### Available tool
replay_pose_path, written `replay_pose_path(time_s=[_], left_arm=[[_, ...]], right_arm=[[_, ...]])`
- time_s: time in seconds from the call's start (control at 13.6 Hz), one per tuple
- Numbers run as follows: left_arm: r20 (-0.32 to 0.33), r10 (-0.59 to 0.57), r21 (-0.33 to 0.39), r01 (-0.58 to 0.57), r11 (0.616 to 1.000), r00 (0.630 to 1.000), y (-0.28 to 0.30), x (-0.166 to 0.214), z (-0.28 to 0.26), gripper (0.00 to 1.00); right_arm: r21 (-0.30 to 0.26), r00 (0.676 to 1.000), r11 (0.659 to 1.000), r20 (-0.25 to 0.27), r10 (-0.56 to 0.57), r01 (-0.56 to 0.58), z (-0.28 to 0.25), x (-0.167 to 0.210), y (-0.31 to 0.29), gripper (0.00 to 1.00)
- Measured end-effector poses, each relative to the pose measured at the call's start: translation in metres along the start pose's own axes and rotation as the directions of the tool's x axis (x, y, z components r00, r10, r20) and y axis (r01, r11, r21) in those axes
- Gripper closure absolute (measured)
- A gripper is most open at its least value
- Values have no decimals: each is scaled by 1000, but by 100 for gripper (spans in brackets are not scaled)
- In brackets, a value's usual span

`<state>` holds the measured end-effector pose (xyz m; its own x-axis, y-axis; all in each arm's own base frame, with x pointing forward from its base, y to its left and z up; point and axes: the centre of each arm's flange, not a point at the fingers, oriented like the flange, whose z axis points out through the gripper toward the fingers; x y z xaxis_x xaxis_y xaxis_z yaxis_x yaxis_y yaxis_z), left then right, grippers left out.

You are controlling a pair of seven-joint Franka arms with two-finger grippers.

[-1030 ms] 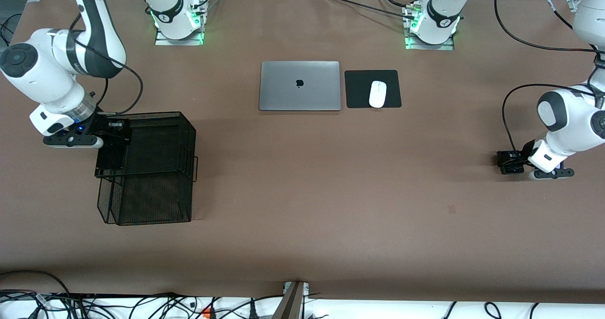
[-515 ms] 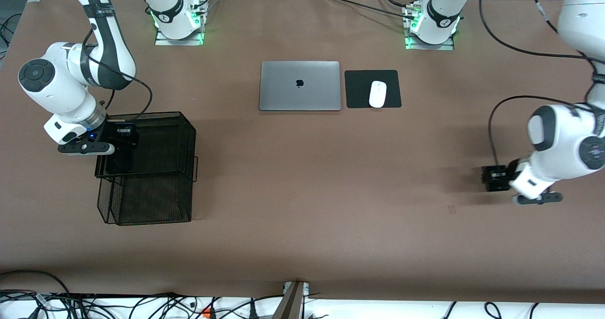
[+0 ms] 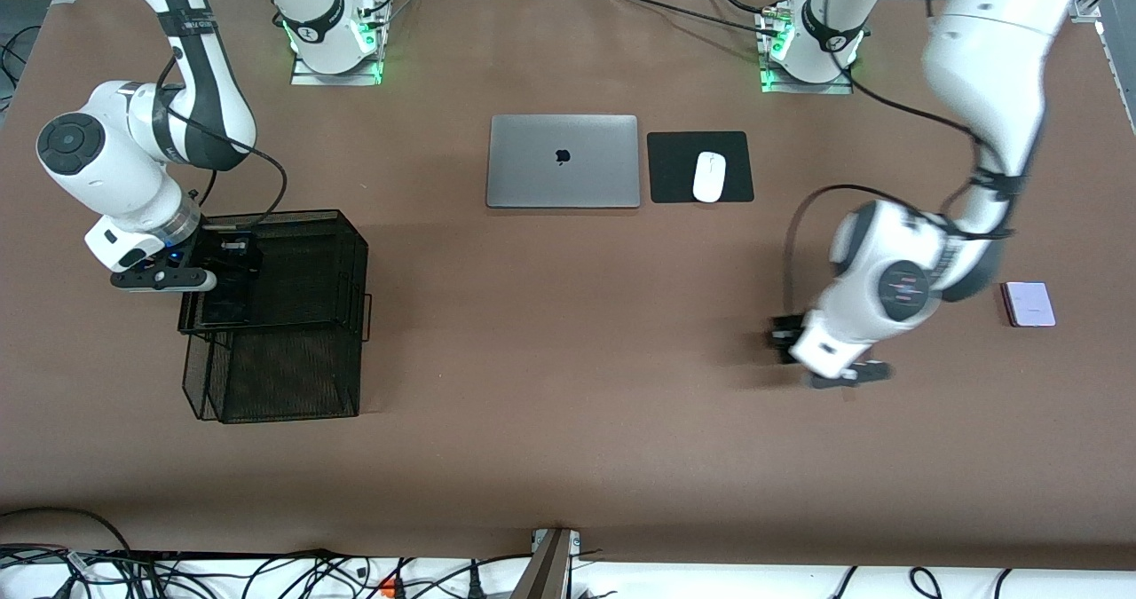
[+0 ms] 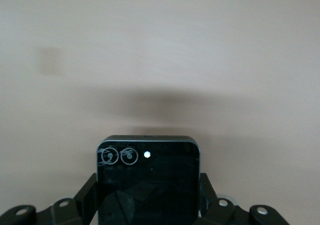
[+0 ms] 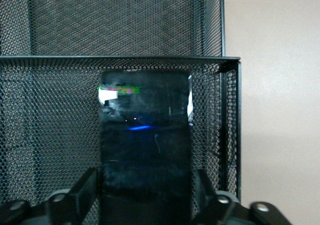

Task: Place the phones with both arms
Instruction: 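Place the flip phone mid-table with the left gripper while the right gripper withdraws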

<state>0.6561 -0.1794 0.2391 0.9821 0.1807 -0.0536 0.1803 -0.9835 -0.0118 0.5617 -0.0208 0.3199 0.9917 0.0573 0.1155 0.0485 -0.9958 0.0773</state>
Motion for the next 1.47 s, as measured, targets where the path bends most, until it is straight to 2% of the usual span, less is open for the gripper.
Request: replay_pose_path(time_s=[0.07,0.29,0.66,1.03,1.47], left_arm=[[-2,-8,1,8,1000,1000,35,-14,0,19],[-11,-17,-4,16,1000,1000,131,-56,-3,19],[-9,36,-25,-36,999,999,237,-108,29,19],[-48,71,-73,-74,995,996,286,-113,36,19],[-94,120,-17,-122,992,988,312,-130,66,19]], right_arm=[[-1,1000,1000,-6,2,-2,-2,1,2,0],[-2,999,1000,-38,9,-9,-20,14,6,0],[16,999,1000,34,17,-17,-90,46,15,0],[22,997,999,70,43,-44,-147,65,12,0],[22,990,992,73,124,-126,-149,71,-13,0]])
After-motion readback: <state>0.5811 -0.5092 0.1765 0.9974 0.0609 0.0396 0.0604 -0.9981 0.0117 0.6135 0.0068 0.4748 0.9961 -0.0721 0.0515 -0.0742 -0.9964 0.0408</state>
